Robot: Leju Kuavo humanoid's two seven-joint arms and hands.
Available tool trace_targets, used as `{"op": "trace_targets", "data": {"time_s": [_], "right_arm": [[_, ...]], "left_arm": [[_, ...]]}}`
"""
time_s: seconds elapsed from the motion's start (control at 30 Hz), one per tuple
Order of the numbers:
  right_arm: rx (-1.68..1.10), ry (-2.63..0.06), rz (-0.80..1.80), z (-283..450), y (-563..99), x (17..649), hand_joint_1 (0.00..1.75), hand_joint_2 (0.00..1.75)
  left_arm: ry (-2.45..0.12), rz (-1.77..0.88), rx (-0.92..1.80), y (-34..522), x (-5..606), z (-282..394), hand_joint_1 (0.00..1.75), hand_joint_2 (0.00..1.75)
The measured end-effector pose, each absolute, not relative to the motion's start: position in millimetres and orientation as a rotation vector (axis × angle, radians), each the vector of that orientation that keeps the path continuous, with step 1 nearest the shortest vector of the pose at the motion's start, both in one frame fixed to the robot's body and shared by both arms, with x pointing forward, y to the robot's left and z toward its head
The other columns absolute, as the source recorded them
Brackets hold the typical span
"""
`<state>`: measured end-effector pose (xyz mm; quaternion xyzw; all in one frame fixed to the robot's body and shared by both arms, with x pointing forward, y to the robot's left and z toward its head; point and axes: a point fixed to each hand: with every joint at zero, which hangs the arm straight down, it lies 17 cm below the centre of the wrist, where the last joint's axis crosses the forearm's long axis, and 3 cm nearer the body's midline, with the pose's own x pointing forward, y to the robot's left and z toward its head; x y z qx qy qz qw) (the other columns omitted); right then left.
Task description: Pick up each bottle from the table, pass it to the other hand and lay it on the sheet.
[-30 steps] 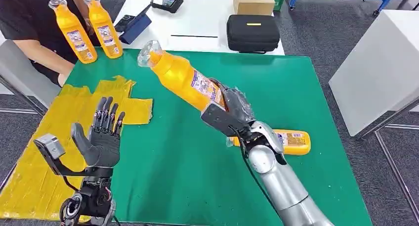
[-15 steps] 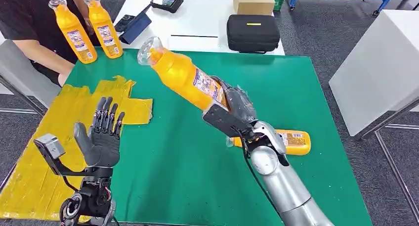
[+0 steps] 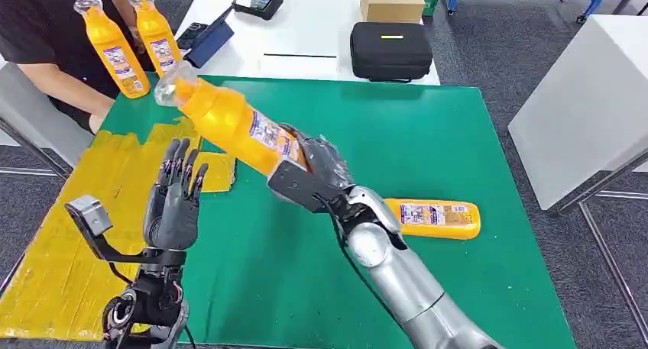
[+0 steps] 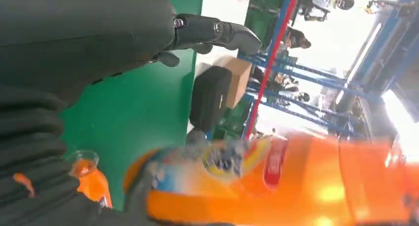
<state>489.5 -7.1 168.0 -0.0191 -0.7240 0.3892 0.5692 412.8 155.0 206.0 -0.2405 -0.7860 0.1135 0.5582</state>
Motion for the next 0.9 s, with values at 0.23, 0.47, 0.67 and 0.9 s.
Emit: {"op": "trace_targets", "data": {"time_s": [0.23, 0.47, 0.67, 0.9], "right_arm": [[0.033, -1.651, 0.990, 154, 41, 472, 1.75, 1.75], [0.056, -1.624, 1.035, 144, 64, 461, 1.75, 1.75], [0.023, -1.604, 1.133, 124, 92, 439, 1.75, 1.75], [0.058, -1.567, 1.207, 89, 109, 407, 1.75, 1.75]], "left_arm": [[-1.857, 0.255, -0.601, 143, 414, 213, 0.00, 1.75], [-1.863, 0.265, -0.600, 144, 416, 216, 0.00, 1.75], [-1.867, 0.289, -0.584, 150, 416, 214, 0.00, 1.75], [-1.808, 0.326, -0.544, 160, 408, 185, 0.00, 1.75]]}}
